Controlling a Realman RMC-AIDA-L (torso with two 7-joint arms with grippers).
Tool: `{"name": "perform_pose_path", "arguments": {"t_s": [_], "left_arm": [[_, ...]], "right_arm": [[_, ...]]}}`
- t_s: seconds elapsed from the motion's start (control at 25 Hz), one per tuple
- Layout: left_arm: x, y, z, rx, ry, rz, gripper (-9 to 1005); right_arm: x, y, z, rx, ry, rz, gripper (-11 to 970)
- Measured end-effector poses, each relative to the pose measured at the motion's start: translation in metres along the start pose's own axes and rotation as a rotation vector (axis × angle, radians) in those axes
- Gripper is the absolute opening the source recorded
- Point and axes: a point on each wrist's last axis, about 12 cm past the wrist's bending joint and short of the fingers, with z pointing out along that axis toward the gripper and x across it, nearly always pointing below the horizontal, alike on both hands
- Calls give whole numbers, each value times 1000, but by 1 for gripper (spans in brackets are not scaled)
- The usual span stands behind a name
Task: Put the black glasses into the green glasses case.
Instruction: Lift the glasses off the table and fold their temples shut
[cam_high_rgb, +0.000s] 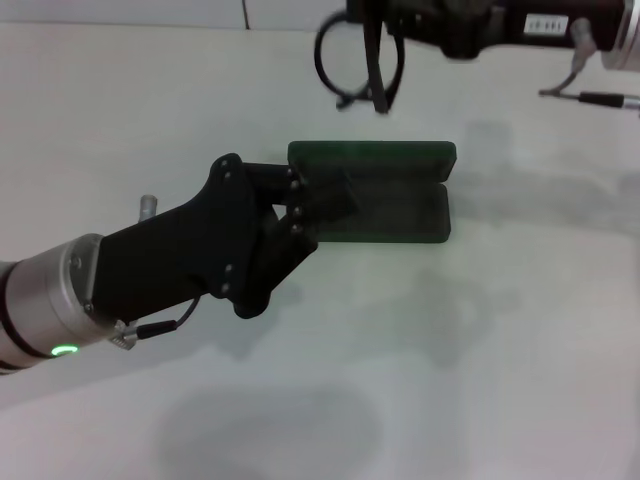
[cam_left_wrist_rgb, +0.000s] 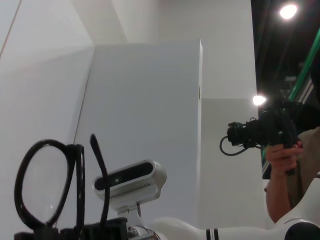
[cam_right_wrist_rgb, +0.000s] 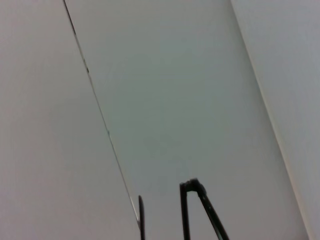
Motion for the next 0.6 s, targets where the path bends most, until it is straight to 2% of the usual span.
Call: {"name": "perform_pose_path", "arguments": {"t_s": [0.24,0.36,0.48,0.52,0.56,0.6], "left_arm": [[-10,-1,-11,15,-8,23,29],[-19,-3,-23,-1,-16,49,29],[-24,-7,-34,-39,-29,71,29],[-25,-8,-36,-46,-34,75,29],[-25,-8,-37,-51,-36,76,29],[-25,-9,-38,-55,-37,76,29]], "right_arm": [[18,-2,2,45,333,22,162],[16,2,2,91,512,14,164],[11,9,2,175,769,-9,165],[11,9,2,175,769,-9,166],[9,14,3,250,955,-10,166],[9,15,4,258,986,-8,167]]}}
